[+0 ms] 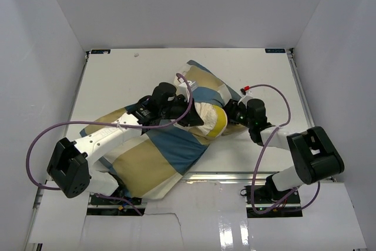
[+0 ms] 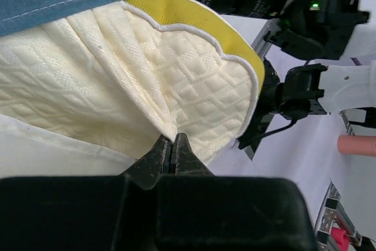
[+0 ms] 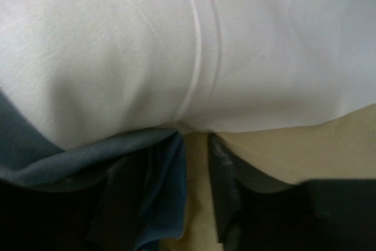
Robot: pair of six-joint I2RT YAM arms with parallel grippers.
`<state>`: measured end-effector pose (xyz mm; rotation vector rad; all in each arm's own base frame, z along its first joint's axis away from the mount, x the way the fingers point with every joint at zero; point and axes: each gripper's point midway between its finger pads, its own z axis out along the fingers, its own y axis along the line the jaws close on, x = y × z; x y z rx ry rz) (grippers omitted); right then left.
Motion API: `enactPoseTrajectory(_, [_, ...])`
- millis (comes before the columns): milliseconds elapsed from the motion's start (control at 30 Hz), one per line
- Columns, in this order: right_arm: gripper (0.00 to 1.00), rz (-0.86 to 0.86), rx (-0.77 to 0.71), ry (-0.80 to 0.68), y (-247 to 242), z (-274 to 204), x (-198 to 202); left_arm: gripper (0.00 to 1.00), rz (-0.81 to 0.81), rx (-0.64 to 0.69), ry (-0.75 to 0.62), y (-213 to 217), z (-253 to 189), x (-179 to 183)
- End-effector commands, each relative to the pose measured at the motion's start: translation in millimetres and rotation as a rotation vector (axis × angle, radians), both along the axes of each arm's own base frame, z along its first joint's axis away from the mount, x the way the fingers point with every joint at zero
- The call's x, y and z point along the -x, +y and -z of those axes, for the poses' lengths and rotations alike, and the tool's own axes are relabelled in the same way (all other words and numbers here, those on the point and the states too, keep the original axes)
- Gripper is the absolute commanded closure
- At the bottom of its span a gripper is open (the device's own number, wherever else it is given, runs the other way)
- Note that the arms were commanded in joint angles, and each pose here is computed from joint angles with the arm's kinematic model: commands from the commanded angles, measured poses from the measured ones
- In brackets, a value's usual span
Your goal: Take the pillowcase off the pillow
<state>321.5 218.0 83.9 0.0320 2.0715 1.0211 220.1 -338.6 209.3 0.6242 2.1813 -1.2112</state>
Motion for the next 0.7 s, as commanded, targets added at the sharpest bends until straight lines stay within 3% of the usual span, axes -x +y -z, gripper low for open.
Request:
enactPoseTrajectory(0, [0.45, -0.022, 0.053, -0.032, -13.4, -3.9, 15.7, 1.00, 0.030, -0.039, -0.018, 7.1, 11.4, 17.1])
enactPoseTrajectory(300, [0.38, 0.077, 0.146, -0.095, -50.7, -27.0, 50.1, 1.00, -0.072, -0.086, -0.037, 26.2, 43.0, 17.8])
enactPoseTrajectory(433, [0.34, 0.140, 0.172, -0.201, -62.9, -81.4, 42.3, 1.00, -0.081, -0.088, -0.049, 32.9, 48.0, 23.3])
enactPoseTrajectory(667, [0.22, -0.025, 0.202, -0.293, -38.9, -130.1, 29.5, 1.00, -0.042, -0.054, -0.031, 28.5, 50.9, 36.8])
